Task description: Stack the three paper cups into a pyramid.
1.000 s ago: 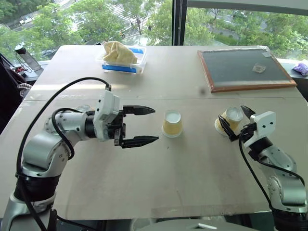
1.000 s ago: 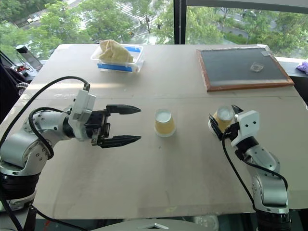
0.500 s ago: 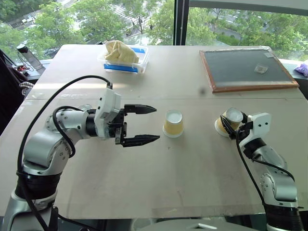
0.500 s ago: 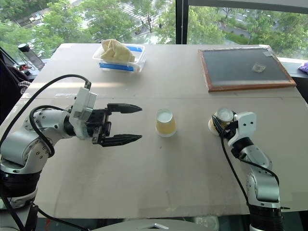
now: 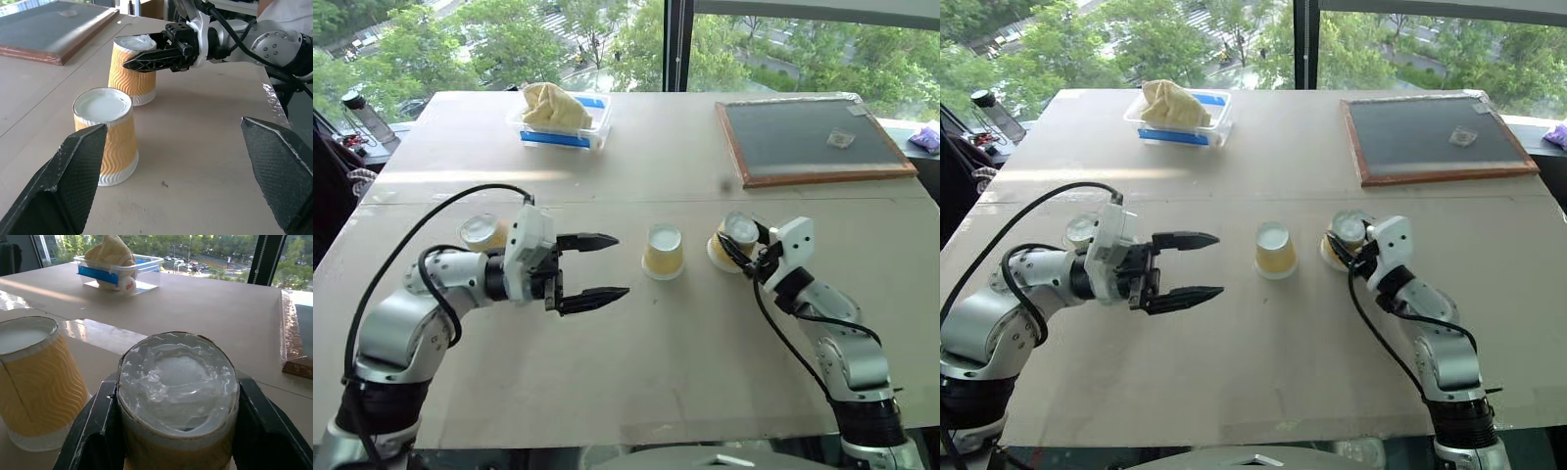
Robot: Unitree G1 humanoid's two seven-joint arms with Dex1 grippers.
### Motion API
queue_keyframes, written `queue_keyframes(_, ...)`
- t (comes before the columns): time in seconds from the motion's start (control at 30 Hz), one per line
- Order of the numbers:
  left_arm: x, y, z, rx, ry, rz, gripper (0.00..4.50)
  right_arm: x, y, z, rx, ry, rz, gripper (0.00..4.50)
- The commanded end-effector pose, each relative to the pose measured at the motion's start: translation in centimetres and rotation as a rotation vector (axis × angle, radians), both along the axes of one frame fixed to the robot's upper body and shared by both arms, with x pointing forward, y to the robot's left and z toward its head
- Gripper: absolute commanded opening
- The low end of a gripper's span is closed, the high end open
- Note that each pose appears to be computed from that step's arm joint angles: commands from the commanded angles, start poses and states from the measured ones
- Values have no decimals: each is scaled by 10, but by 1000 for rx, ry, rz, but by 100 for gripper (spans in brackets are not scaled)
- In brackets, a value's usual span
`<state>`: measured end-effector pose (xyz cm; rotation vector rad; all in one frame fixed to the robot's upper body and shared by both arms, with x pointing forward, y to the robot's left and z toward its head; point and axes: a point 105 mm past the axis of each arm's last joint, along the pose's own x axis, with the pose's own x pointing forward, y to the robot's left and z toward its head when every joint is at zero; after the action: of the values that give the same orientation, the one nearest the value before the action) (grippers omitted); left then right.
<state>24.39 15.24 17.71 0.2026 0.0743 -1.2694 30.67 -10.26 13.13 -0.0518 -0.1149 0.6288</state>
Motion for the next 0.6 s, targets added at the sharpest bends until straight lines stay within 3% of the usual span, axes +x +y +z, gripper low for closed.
queue_keyframes(0.03,-5,1,13,8,-80,12,450,0,10,5,-16,-32,35,191)
queue_keyframes(0.53,-7,2,14,5,-91,32,450,-4,19,-3,-36,7,90,191)
queue_keyframes(0.57,-7,2,14,5,-92,31,450,-4,19,-3,-35,10,93,292)
queue_keyframes(0.6,-6,2,14,5,-93,31,450,-4,19,-3,-34,11,93,317)
